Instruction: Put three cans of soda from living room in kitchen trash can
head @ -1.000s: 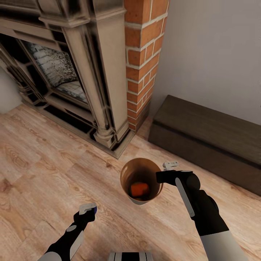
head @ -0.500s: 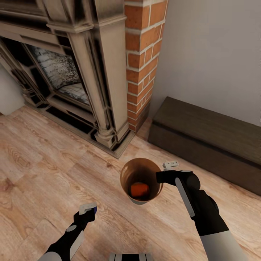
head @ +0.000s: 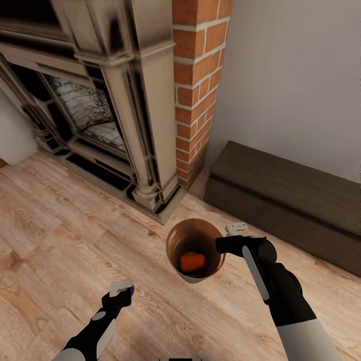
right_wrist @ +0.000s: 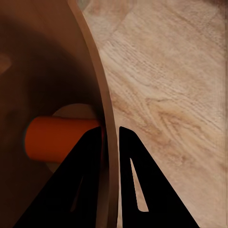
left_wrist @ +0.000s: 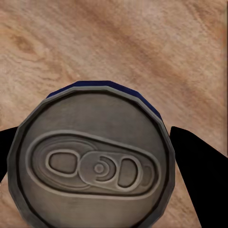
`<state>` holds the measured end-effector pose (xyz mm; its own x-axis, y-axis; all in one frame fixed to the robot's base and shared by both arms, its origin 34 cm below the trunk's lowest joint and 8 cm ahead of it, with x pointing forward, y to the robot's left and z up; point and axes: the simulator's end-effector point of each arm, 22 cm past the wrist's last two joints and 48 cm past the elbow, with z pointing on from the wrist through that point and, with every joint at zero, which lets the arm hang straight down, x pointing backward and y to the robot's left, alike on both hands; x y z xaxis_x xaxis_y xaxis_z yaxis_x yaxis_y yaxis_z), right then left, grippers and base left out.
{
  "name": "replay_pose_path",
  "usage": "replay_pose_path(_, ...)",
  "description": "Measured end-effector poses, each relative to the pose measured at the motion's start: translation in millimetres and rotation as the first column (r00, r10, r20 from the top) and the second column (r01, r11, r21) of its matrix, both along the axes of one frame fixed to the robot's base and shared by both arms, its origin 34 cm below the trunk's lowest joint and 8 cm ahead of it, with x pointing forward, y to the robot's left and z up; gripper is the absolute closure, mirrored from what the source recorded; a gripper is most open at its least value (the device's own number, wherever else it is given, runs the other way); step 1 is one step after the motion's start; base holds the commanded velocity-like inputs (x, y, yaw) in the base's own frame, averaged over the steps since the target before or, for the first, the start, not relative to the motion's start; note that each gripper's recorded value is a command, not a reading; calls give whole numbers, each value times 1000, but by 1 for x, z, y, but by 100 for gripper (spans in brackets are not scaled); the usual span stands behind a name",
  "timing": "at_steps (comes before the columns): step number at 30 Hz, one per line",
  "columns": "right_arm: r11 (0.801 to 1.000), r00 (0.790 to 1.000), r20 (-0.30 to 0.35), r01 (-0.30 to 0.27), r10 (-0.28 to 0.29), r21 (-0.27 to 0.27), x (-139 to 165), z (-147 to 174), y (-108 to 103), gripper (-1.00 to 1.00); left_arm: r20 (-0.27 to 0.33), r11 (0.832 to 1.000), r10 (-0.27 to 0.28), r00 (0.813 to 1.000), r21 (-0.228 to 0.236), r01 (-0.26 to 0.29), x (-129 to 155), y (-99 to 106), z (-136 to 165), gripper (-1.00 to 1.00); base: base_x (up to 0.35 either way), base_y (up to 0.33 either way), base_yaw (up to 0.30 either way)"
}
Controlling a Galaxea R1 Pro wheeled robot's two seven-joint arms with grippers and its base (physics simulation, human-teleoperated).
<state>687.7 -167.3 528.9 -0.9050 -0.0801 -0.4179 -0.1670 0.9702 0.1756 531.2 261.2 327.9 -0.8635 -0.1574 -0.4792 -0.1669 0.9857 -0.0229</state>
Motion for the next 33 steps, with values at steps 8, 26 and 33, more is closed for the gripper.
replay_pose_path(8,1000,1000,13,0,0,0,4,23,0,100,13,1000,0,1000,0,0,7,0,21,100,0,0,0)
replay_pose_path(26,1000,999,41,1,-1,-4,13,72,-1,100,43,1000,-1,999,0,1,23,0,67,100,0,0,0)
replay_pose_path(33,1000,999,51,0,0,-3,16,91,0,100,54,1000,-1,999,-1,1,28,0,84,100,0,0,0)
